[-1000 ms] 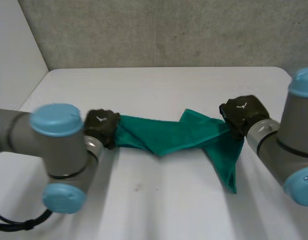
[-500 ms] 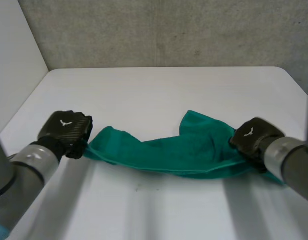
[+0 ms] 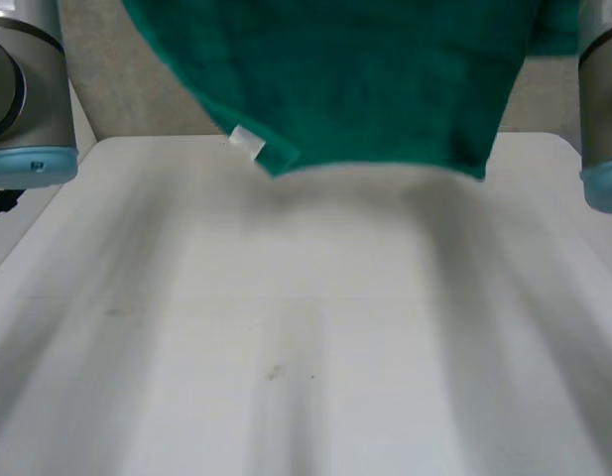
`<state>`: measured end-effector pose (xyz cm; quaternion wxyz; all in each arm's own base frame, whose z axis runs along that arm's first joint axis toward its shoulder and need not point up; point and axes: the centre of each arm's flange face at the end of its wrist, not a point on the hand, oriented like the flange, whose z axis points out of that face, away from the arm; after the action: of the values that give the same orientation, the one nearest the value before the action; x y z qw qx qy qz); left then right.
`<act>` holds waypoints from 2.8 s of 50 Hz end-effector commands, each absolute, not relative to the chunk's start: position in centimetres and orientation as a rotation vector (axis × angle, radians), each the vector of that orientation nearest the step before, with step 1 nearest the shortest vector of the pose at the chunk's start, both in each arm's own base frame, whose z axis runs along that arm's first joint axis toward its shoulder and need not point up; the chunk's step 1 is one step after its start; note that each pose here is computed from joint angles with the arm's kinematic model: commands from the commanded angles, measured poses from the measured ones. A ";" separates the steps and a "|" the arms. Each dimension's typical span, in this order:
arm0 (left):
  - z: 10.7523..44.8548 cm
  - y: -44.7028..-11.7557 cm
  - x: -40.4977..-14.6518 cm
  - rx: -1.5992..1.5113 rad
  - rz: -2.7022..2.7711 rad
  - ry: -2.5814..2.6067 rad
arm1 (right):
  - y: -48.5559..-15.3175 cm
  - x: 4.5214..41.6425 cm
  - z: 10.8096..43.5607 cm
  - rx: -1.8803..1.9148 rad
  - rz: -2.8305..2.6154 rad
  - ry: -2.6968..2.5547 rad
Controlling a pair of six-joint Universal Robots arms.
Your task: Fold the towel.
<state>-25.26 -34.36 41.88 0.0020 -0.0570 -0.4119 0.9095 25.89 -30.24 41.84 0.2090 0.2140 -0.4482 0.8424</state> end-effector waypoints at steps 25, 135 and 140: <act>19.1 -30.7 -22.1 -0.459 2.255 -2.056 | -27.6 23.3 16.6 0.911 1.745 -2.513; 18.8 -32.2 -20.0 -0.405 2.276 -2.115 | -31.3 18.2 13.7 0.969 1.553 -2.662; 18.8 -32.2 -20.0 -0.403 2.277 -2.116 | -31.5 18.1 12.5 0.976 1.504 -2.679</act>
<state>-20.02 -32.12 18.82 0.0041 -0.1290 -0.6747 0.7267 18.20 -31.33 13.85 -0.0442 0.2999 -0.8228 0.4807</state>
